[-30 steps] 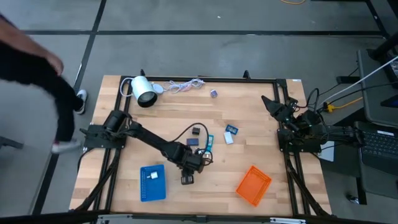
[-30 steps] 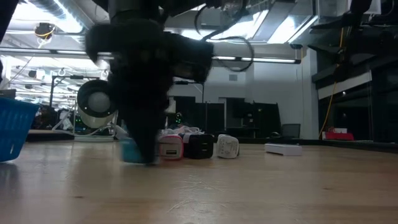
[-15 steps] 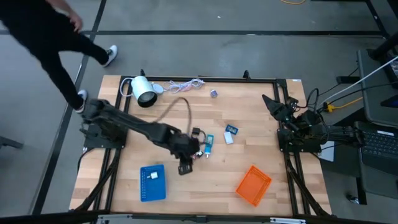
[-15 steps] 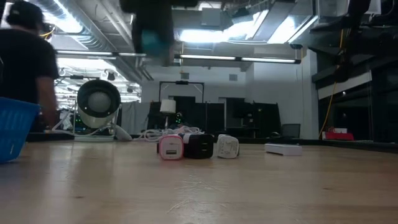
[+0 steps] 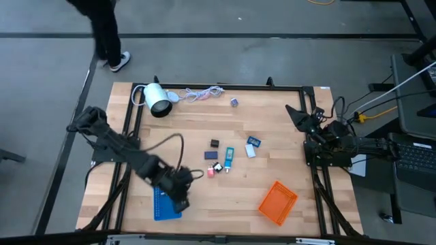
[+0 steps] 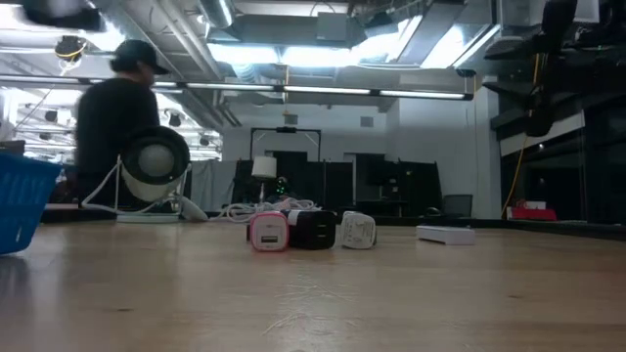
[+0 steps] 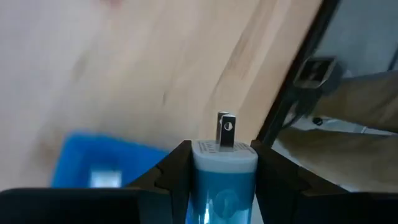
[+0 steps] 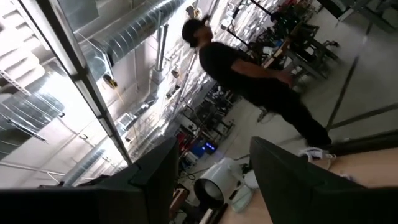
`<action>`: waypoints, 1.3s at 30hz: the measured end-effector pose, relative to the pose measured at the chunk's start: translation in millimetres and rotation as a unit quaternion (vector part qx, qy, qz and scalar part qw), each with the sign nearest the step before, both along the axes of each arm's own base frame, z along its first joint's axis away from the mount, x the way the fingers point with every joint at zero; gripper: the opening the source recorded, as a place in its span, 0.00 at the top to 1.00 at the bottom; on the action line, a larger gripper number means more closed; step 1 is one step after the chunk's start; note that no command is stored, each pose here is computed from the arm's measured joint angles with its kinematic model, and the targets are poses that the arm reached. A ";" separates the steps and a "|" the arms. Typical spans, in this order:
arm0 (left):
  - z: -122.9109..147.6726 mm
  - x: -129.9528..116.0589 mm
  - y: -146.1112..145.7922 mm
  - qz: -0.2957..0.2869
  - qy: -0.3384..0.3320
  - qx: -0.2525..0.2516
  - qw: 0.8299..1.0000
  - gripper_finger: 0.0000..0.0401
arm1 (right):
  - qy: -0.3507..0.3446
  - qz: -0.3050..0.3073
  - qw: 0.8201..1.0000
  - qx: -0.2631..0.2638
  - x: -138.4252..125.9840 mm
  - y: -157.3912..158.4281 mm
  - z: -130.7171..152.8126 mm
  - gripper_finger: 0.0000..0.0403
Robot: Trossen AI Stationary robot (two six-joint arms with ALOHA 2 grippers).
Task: Pick & Place Office items
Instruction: Put the bottom blue charger adapter into the blue basket, then put the bottom black charger adapter into the blue basket
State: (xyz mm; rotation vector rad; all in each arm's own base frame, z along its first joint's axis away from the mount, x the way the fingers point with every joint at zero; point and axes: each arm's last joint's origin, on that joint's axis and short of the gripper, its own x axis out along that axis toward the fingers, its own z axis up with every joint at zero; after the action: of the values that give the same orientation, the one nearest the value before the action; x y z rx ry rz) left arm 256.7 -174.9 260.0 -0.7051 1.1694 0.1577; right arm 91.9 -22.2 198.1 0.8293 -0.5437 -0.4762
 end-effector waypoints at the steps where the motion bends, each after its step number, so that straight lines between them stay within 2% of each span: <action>1: -5.3 -4.1 -5.1 0.012 0.007 -0.008 1.000 0.68 | 0.004 0.002 1.000 0.006 0.5 -0.1 -1.5 0.49; 7: -29.0 -24.8 -16.7 0.054 0.053 -0.014 0.997 0.68 | 0.020 0.005 1.000 0.020 1.7 -0.3 -5.9 0.49; 19: -71.8 -42.8 -13.6 0.028 0.090 -0.018 0.995 0.67 | 0.018 -0.029 0.999 0.032 0.5 -1.9 -6.4 0.49; 21: -75.6 -45.4 -12.5 0.027 0.094 -0.011 0.995 0.63 | 0.019 -0.032 0.999 0.031 0.4 -2.0 -6.5 0.49; 23: -78.9 -47.5 -10.7 0.027 0.100 -0.005 0.995 0.54 | 0.017 -0.033 0.999 0.032 0.3 -2.1 -6.2 0.49; 26: -75.7 -48.1 -10.3 0.016 0.093 -0.008 0.996 0.41 | 0.006 -0.031 0.999 0.037 0.0 -2.1 -5.1 0.49; 29: -70.4 -49.2 -9.4 0.005 0.084 -0.013 0.996 0.34 | -0.008 -0.030 0.999 0.038 -0.6 -2.0 -2.8 0.49; 35: -40.9 -55.4 5.3 -0.011 0.033 -0.026 0.999 0.32 | -0.022 -0.031 0.999 0.034 -1.5 -1.9 0.0 0.49; 39: -16.4 -57.5 31.5 -0.044 -0.001 0.039 0.998 0.34 | -0.024 -0.030 0.999 0.036 -1.5 -1.9 0.1 0.49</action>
State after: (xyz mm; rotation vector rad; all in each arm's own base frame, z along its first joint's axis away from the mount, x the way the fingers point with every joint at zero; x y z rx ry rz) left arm 199.1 -143.5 243.6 -0.5844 1.1836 0.1278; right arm 90.3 -24.1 198.2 0.8962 -0.5990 -0.5346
